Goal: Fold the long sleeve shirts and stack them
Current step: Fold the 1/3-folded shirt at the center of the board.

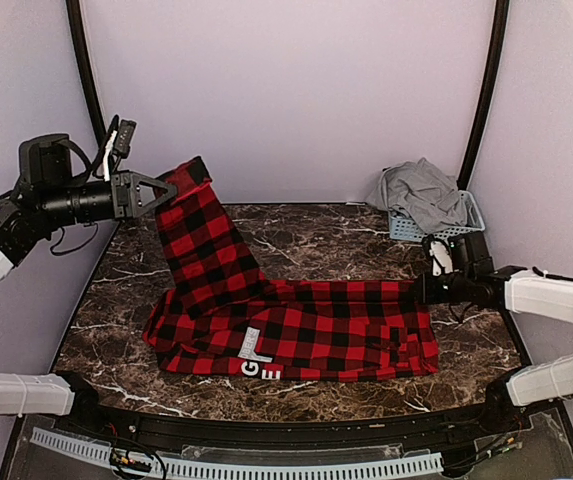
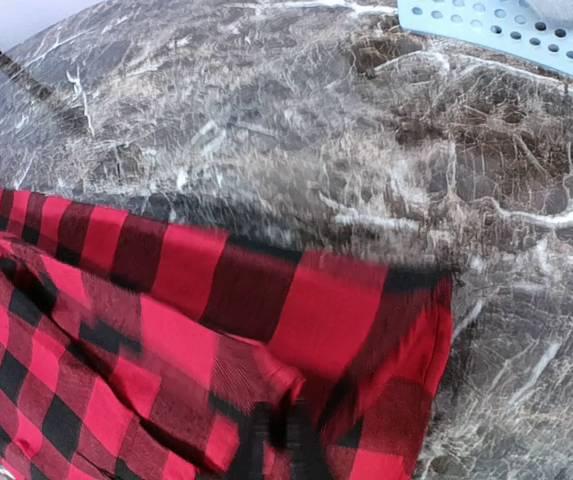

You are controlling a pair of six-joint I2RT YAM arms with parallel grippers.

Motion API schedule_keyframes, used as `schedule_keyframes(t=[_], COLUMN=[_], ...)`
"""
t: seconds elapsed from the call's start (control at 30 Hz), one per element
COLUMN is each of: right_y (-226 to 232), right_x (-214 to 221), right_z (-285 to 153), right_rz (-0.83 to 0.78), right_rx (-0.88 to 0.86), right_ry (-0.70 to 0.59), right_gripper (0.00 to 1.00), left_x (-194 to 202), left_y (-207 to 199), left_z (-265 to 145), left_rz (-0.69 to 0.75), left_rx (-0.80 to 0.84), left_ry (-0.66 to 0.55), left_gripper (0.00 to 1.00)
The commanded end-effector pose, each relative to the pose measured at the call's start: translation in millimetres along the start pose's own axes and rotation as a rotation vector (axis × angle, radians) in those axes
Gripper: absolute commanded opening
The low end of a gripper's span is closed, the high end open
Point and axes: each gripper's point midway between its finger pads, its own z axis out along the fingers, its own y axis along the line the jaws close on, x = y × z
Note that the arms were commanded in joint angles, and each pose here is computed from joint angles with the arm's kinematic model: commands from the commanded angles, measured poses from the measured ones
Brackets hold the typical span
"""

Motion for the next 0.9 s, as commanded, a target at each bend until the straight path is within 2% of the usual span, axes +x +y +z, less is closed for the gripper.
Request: schedule_keyframes(t=[0.0,0.17,0.3,0.57,0.73,0.87], right_y=[-2.2,-1.0,11.3,41.0,53.9,50.5], right_x=[18.5,21.1,6.4,-12.5,10.7,44.4], right_z=[-1.1,-9.9,-13.4,25.9,56.9,66.6], right_rz=[0.061,0.087,0.08,0.019,-0.016,-0.016], right_rx=[0.001,0.014,-0.025,-0.068,-0.08,-0.066], right_ry=[-0.014,-0.021,-0.048,0.02,0.126,0.205], right_gripper=[0.18,0.4,0.45,0.43,0.39,0.37], left_x=[2.4,13.2,24.1,29.8,21.6,14.2], left_y=[2.2,2.5,6.3,11.6,10.1,-4.0], left_z=[-1.2,1.1,3.4,4.5,4.8,10.4], left_rz=[0.014,0.014,0.009,0.007,0.014,0.02], left_rx=[-0.011,0.015,0.021,0.009,0.003,0.094], left_ry=[0.016,0.036,0.056,0.056,0.044,0.041], left_gripper=[0.0,0.0,0.0,0.0,0.0,0.0])
